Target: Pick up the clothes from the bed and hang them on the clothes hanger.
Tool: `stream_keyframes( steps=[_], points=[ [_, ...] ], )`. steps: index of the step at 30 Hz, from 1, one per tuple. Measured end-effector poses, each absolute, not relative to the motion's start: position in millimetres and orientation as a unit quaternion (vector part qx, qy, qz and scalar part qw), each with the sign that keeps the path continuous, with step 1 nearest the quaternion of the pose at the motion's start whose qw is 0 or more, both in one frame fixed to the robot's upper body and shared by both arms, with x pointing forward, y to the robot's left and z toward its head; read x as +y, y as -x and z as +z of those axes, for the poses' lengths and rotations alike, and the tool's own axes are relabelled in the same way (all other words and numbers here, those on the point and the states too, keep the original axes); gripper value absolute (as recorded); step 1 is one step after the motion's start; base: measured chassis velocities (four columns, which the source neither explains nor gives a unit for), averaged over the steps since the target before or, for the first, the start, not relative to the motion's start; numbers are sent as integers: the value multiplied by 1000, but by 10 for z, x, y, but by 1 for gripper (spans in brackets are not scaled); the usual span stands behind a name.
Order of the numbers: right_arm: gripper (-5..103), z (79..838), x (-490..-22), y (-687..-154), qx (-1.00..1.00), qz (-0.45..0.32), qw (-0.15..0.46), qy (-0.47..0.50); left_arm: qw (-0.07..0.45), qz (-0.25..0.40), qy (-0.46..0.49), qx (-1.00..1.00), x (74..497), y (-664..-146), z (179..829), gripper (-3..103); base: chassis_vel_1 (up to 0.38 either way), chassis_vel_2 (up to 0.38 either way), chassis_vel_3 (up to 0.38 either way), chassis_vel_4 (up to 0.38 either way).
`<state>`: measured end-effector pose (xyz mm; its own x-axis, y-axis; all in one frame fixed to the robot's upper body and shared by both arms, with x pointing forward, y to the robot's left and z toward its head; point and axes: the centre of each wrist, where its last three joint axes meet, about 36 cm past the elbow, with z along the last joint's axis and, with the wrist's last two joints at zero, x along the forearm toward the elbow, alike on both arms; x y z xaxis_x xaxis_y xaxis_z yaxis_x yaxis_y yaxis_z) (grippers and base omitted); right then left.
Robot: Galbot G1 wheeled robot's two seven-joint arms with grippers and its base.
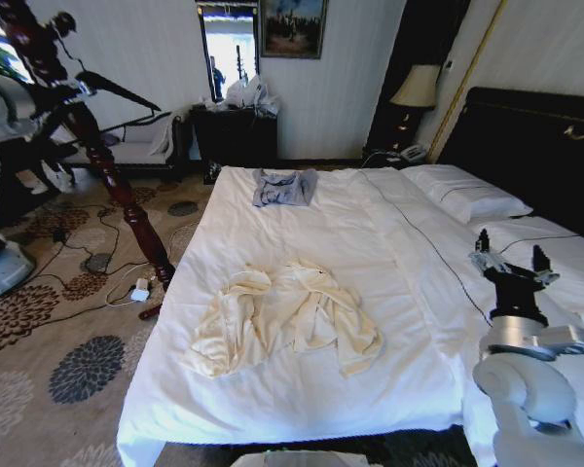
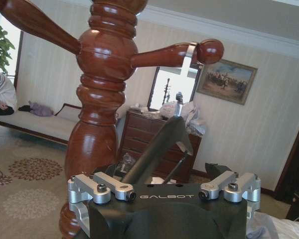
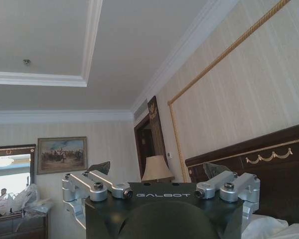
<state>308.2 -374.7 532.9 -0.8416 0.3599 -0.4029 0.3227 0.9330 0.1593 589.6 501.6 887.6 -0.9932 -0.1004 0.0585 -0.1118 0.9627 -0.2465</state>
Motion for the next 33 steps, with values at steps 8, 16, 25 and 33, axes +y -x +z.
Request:
stream_keyframes(
  steps=[8, 16, 25, 33],
  points=[
    [100, 5296, -3752, -3090, 959, 41, 216, -181, 29, 128, -54, -990, 5018, -5911, 8823, 100, 0, 0, 0, 0],
    [100, 5266, -3738, -3086, 958, 42, 214, -184, 37, 135, -60, -988, 5067, -5916, 8766, 100, 0, 0, 0, 0],
    [100, 5238, -3746, -3092, 958, 40, 214, -187, 44, 146, -67, -986, 5225, -5857, 8621, 97, 0, 0, 0, 0],
    [100, 5238, -3754, -3096, 958, 39, 214, -188, 43, 149, -52, -986, 5179, -5841, 8559, 72, 0, 0, 0, 0]
  ],
)
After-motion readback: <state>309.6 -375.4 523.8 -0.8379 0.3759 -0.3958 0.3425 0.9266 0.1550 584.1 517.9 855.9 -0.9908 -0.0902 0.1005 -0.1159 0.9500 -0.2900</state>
